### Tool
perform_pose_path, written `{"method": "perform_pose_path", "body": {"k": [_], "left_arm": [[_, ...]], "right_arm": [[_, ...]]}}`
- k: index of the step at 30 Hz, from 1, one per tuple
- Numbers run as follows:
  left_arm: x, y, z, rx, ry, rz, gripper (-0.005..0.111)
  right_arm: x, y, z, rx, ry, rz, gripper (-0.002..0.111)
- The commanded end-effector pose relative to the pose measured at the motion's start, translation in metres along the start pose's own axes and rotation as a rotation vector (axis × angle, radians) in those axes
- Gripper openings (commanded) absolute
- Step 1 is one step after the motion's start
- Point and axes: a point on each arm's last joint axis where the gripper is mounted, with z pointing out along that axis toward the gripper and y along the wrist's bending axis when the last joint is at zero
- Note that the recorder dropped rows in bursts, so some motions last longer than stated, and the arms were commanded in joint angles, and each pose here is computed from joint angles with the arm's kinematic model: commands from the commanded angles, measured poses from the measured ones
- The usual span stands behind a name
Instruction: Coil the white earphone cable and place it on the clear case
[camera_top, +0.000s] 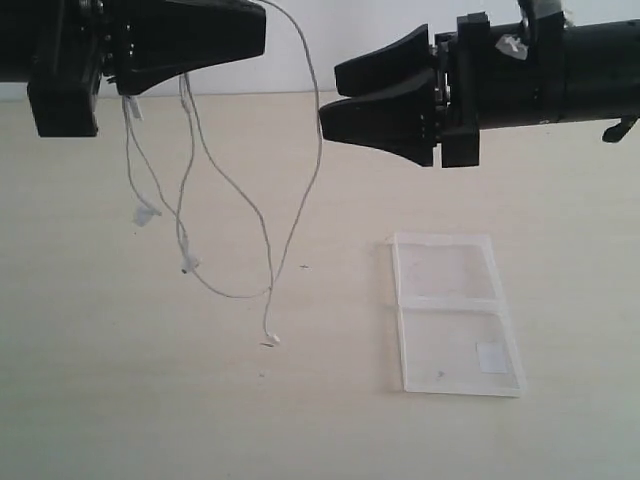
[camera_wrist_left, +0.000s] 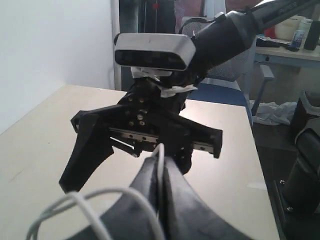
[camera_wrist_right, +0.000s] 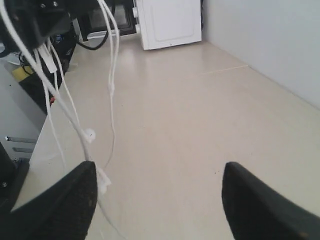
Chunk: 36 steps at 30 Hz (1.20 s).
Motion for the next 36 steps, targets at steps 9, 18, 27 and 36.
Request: {"method": "perform_pose_path", "body": {"k": [9,18,27,36], "left_arm": [[-0.002,-0.004,-0.001,0.050,-0.003,0.034,0.000],[-0.005,-0.012,-0.001,0.136,-0.031,0.033,0.000],[-0.006,-0.014,-0.002,0.156,-0.045,0.028,0.000],[-0.006,-0.014,-0.002,0.156,-0.045,0.028,0.000]], "right_arm": [[-0.005,0.037,0.048,-0.182,-0.017,-0.012,0.068],[-0.009,0.050,0.064,-0.212,-0.053,0.001,0.068],[-0.006,0.067,0.082,-0.270,-0.033,-0.048,0.068],[-0.007,0.066,0.101,-0.206,0.030,-0.004,0.068]]}}
